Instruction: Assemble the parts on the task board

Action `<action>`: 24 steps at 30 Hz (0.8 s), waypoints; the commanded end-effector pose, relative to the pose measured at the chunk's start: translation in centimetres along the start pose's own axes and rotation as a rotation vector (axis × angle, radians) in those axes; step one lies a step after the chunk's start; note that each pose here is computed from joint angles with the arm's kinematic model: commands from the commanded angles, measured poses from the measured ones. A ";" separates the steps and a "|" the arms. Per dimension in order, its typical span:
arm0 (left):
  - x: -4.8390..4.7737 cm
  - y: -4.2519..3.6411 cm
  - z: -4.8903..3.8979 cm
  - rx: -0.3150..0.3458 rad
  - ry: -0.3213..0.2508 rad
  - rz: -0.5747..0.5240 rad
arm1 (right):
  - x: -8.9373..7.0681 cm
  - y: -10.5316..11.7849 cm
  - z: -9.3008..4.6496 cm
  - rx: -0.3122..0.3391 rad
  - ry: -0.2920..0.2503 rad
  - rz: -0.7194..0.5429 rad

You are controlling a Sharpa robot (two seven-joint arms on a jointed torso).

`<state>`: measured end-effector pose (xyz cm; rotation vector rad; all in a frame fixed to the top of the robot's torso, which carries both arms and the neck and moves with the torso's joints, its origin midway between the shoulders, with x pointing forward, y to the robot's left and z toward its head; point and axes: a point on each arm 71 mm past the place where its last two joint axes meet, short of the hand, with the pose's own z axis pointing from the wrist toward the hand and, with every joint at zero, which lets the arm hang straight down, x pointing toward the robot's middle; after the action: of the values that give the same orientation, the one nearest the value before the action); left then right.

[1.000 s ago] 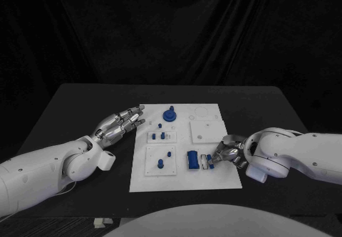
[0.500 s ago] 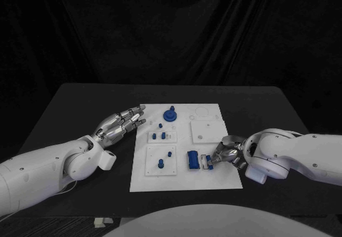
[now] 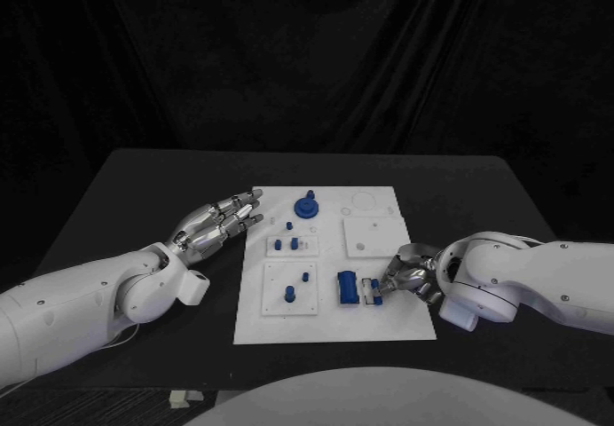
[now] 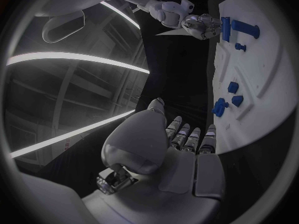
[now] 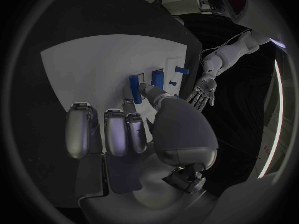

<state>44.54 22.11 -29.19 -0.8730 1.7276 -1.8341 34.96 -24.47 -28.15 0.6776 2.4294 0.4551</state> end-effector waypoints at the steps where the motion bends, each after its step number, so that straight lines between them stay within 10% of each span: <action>1: 0.19 -0.04 0.11 0.009 0.010 -0.014 | 0.3 0.1 -0.1 0.003 -0.002 0.008; 24: 0.16 0.01 0.18 0.006 0.013 -0.015 | 0.3 0.2 -0.3 -0.011 -0.017 0.021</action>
<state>44.62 22.06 -29.26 -0.8740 1.7345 -1.8327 34.70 -24.15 -27.91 0.6848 2.4151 0.4703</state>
